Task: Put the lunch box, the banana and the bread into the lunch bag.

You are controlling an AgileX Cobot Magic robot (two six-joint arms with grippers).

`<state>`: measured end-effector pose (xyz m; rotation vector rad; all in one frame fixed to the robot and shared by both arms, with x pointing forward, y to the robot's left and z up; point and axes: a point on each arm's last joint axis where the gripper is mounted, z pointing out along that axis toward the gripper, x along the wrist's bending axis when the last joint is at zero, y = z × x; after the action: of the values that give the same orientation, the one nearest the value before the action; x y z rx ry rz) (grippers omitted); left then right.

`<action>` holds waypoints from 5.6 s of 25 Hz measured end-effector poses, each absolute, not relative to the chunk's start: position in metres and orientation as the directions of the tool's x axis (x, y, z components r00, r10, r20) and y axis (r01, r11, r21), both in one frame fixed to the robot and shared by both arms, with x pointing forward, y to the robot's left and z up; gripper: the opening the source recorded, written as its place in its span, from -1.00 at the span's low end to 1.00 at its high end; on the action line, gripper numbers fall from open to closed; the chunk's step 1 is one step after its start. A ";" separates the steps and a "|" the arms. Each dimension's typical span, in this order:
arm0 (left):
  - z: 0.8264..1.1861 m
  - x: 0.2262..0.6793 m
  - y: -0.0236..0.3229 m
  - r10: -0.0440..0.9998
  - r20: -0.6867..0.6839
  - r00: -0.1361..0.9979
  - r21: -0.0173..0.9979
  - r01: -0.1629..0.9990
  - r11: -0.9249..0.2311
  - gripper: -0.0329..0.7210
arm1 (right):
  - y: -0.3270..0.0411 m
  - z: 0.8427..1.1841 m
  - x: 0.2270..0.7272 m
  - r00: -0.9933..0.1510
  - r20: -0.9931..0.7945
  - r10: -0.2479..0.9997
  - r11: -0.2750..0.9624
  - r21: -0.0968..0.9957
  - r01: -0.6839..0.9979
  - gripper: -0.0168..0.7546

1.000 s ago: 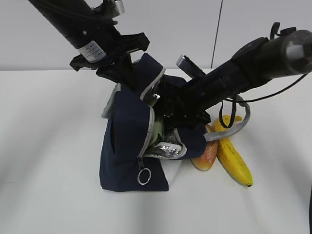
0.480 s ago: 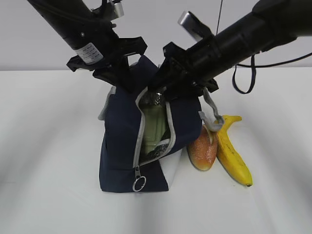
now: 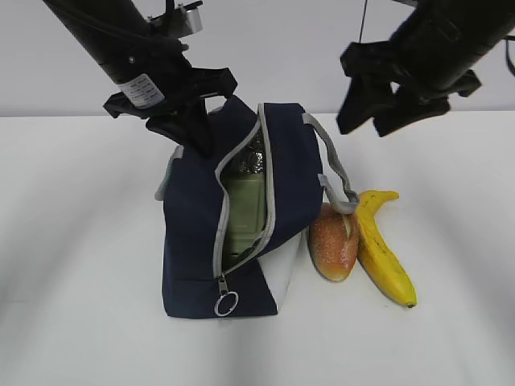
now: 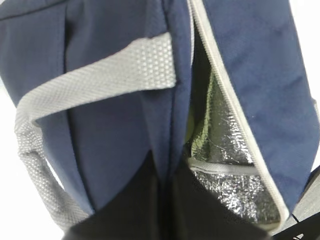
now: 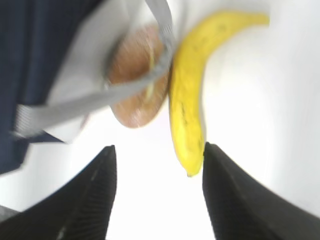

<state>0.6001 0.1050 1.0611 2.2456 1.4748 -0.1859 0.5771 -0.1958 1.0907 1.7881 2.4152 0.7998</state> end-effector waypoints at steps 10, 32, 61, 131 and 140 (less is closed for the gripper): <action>1.061 0.600 0.106 0.840 -0.340 0.423 0.289 0.897 -0.334 -0.91 | -0.221 1.035 0.543 -0.217 0.122 0.969 0.191 0.197 0.962 0.09; 1.060 0.600 0.107 0.843 -0.328 0.426 0.288 0.895 -0.340 -0.91 | -0.217 0.942 0.562 -0.260 0.116 0.959 0.247 0.117 0.962 0.37; 1.060 0.601 0.107 0.845 -0.323 0.427 0.288 0.894 -0.342 -0.91 | -0.233 0.942 0.586 -0.234 -0.055 0.971 0.240 0.137 0.961 -0.16; 1.061 0.600 0.106 0.841 -0.335 0.425 0.285 0.896 -0.339 -0.91 | -0.139 0.995 0.603 -0.312 0.742 0.593 0.123 0.300 0.946 -0.16; 1.061 0.600 0.104 0.836 -0.353 0.420 0.294 0.898 -0.326 -0.91 | -0.139 0.995 0.603 -0.294 0.743 0.601 0.110 0.288 0.951 -0.15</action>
<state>0.6002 0.1039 1.0614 2.2365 1.4725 -0.1891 0.6034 -0.1394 0.9945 2.0291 2.6251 1.4121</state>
